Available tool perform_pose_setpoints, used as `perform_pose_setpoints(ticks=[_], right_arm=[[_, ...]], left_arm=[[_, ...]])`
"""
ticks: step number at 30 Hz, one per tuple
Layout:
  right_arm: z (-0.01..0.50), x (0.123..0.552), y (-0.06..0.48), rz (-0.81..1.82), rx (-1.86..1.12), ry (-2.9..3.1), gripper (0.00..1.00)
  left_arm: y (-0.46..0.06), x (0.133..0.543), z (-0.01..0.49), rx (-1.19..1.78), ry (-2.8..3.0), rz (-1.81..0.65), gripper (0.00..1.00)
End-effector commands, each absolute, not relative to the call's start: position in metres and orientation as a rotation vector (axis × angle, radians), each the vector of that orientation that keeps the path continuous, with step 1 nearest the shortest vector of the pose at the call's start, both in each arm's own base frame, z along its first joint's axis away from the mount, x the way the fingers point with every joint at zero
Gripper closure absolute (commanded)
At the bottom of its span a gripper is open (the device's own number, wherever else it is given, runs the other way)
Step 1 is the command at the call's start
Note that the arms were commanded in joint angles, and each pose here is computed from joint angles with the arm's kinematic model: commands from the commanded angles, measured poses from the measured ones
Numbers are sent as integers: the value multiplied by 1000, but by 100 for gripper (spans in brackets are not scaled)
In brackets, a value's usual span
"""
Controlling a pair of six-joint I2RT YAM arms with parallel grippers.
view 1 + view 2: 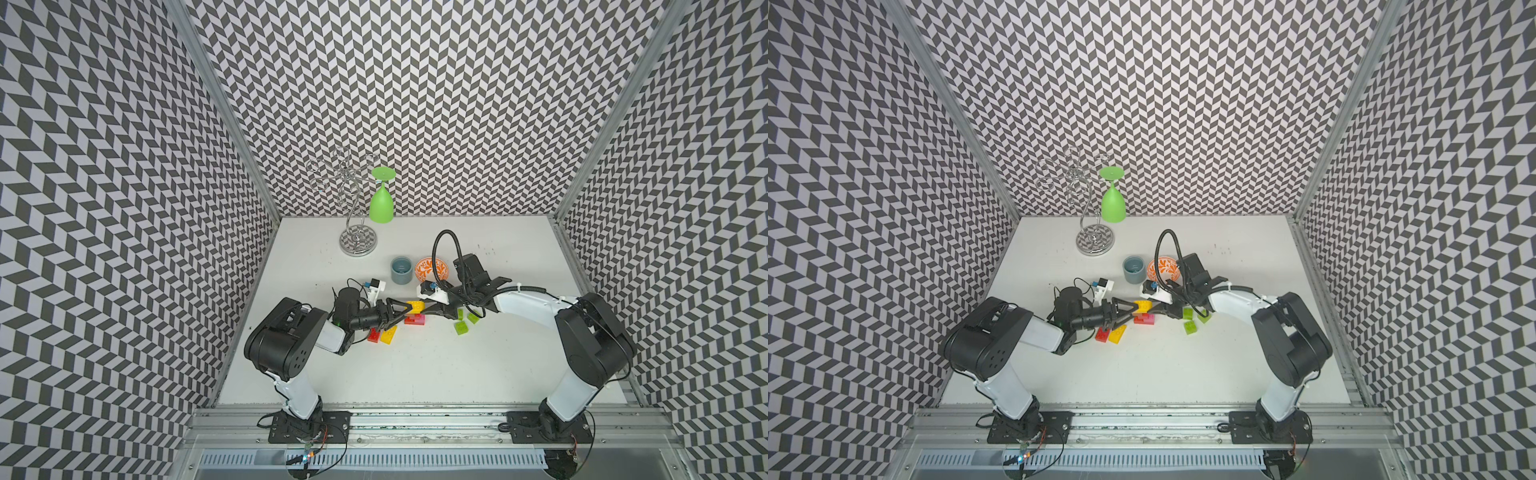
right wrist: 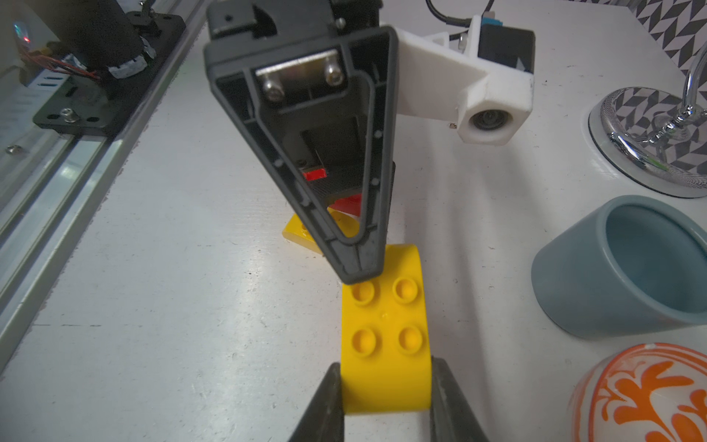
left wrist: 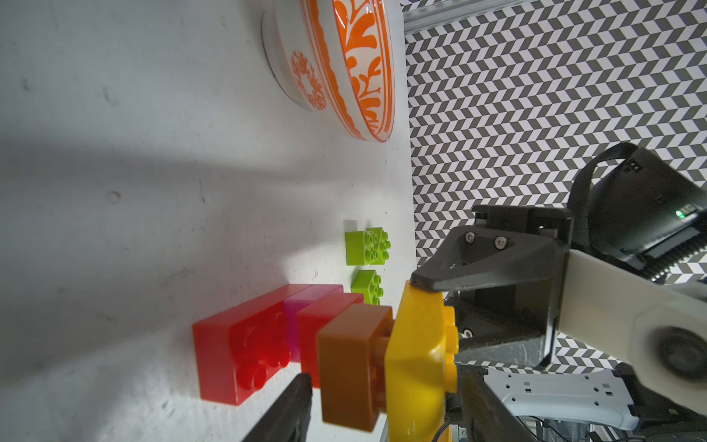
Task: Assemble the letter s with lego
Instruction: Assemble the lego brick with the lego brick.
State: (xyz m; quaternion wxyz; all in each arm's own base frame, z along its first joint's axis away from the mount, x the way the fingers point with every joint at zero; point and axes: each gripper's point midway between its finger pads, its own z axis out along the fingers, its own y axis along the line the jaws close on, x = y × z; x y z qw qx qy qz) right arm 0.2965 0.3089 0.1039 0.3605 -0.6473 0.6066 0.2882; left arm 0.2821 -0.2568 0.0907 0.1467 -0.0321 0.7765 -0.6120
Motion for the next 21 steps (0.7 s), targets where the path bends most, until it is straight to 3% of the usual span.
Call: perform_pose_setpoints(ticks=[1,21], right_arm=[[104,299,310,750,-1672,1564,97],[103,300,309,747,-1672,1581,97]], left_arm=[[-257,289,91,-71,2213,-1747,39],[-255,286,71,-101,2265,-1721,48]])
